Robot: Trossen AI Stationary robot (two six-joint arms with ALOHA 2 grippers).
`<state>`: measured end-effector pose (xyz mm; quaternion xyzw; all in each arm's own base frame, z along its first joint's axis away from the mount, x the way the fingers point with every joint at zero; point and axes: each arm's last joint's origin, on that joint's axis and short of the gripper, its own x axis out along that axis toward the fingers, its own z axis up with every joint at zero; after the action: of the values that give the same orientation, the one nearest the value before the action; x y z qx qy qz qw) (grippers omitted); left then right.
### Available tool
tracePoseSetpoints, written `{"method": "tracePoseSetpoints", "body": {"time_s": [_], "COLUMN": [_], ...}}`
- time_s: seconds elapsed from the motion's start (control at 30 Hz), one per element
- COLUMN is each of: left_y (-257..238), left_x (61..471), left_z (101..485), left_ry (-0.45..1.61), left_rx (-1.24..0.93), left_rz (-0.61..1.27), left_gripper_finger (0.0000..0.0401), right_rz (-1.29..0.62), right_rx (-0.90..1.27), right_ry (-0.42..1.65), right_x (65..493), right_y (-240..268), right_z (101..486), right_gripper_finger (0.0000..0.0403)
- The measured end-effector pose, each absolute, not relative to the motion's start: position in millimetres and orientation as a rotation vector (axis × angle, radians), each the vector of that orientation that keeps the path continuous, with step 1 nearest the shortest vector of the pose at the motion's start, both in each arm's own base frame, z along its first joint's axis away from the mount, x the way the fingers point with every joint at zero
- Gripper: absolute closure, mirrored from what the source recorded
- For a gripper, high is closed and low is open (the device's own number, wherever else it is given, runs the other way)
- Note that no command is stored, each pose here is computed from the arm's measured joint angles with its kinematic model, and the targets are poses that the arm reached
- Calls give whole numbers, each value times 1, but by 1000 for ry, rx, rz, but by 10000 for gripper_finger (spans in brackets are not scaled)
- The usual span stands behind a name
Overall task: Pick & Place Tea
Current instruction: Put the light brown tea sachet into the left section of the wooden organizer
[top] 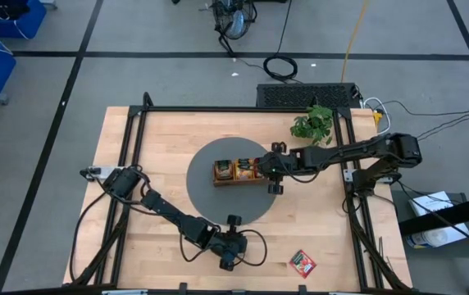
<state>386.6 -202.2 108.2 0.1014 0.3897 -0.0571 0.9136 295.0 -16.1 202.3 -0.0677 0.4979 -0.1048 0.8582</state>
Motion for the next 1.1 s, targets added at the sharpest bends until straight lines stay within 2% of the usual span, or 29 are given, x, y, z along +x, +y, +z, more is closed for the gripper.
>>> {"method": "tracePoseSetpoints", "body": {"time_s": [0.17,0.4,0.53,0.67,0.87,1.1], "left_y": [-202,-222,-237,-249,-254,-257], "left_x": [377,341,319,297,269,261], "left_z": [120,176,191,193,187,183], "left_ry": [825,764,738,769,867,899], "left_rx": [245,240,215,186,55,-122], "left_rz": [-46,63,107,137,263,335], "left_gripper_finger": [375,375,375,375,375,375], "right_rz": [-241,-94,76,163,329,410], "right_rx": [-106,-159,-151,-149,-228,-221], "right_ry": [919,749,715,673,520,418], "right_x": [294,292,297,300,297,286], "right_y": [-16,17,41,67,91,92], "right_z": [222,247,244,234,202,186], "right_gripper_finger": [287,284,298,320,394,400]}}
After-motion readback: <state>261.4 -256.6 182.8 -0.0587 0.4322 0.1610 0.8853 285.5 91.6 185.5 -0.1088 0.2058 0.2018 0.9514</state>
